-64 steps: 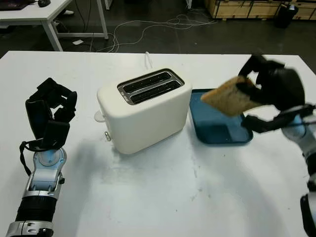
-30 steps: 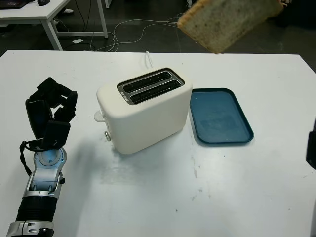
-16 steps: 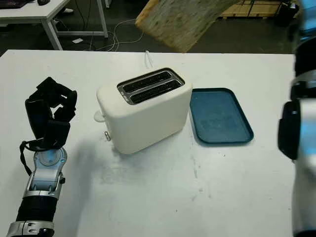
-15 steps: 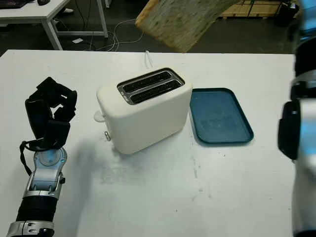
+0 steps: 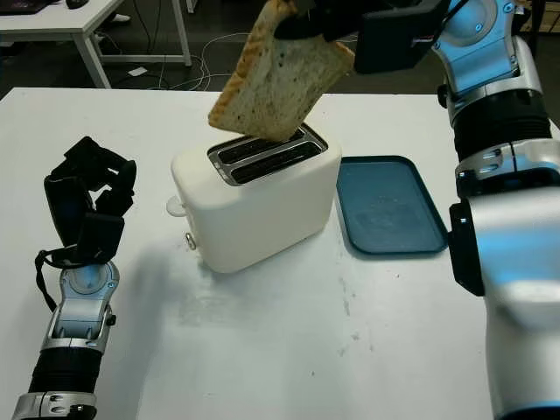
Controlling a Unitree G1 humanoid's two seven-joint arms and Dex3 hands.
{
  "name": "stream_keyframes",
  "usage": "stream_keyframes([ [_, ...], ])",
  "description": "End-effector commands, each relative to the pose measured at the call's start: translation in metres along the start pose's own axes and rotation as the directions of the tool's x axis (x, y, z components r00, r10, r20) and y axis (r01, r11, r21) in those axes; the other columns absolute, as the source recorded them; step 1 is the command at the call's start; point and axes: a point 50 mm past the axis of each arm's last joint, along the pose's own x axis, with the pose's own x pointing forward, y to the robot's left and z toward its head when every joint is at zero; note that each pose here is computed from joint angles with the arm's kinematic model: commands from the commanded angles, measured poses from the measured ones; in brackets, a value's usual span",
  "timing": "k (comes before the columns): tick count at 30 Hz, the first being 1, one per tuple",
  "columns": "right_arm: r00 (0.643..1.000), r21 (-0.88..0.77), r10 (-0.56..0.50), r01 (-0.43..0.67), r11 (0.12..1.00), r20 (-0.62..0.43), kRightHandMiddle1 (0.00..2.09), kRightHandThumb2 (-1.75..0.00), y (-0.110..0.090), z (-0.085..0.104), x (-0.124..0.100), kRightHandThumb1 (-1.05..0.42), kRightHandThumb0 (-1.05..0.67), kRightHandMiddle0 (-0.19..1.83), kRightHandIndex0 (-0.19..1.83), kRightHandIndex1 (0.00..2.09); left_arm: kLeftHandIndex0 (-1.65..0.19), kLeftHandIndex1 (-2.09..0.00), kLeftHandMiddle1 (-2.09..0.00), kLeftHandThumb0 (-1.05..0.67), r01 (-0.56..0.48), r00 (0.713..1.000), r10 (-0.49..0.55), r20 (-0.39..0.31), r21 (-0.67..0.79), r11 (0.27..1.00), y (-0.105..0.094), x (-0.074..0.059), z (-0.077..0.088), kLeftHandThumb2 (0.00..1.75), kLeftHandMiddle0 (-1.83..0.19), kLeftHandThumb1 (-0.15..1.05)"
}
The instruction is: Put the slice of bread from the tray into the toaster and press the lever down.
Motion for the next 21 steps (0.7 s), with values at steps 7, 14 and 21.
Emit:
stream_keyframes([
  [7, 0.997, 0.034, 0.074, -0.073, 0.997, -0.028, 1.75, -0.45, 0.014, -0.008, -0.003, -0.92, -0.44, 0.68, 1.00, 1.75, -0.83, -1.47, -1.62, -0.99, -0.002, 1.000, 0.002, -0.003, 0.006, 1.000, 0.000, -0.002, 0.000, 0.33, -0.97, 0.92],
  [14, 0.996, 0.017, 0.076, -0.075, 0.997, -0.052, 1.75, -0.43, 0.015, -0.013, -0.008, -0.92, -0.44, 0.70, 1.00, 1.75, -0.83, -1.46, -1.62, -0.99, -0.003, 1.000, 0.003, -0.006, -0.006, 1.000, 0.000, -0.002, 0.000, 0.32, -0.97, 0.92],
  [21, 0.992, -0.043, 0.092, -0.096, 0.994, -0.086, 1.75, -0.43, 0.014, -0.017, -0.011, -0.92, -0.44, 0.70, 0.99, 1.75, -0.83, -1.46, -1.62, -0.99, -0.005, 1.000, 0.005, -0.008, 0.000, 1.000, 0.000, -0.002, 0.000, 0.32, -0.97, 0.92],
])
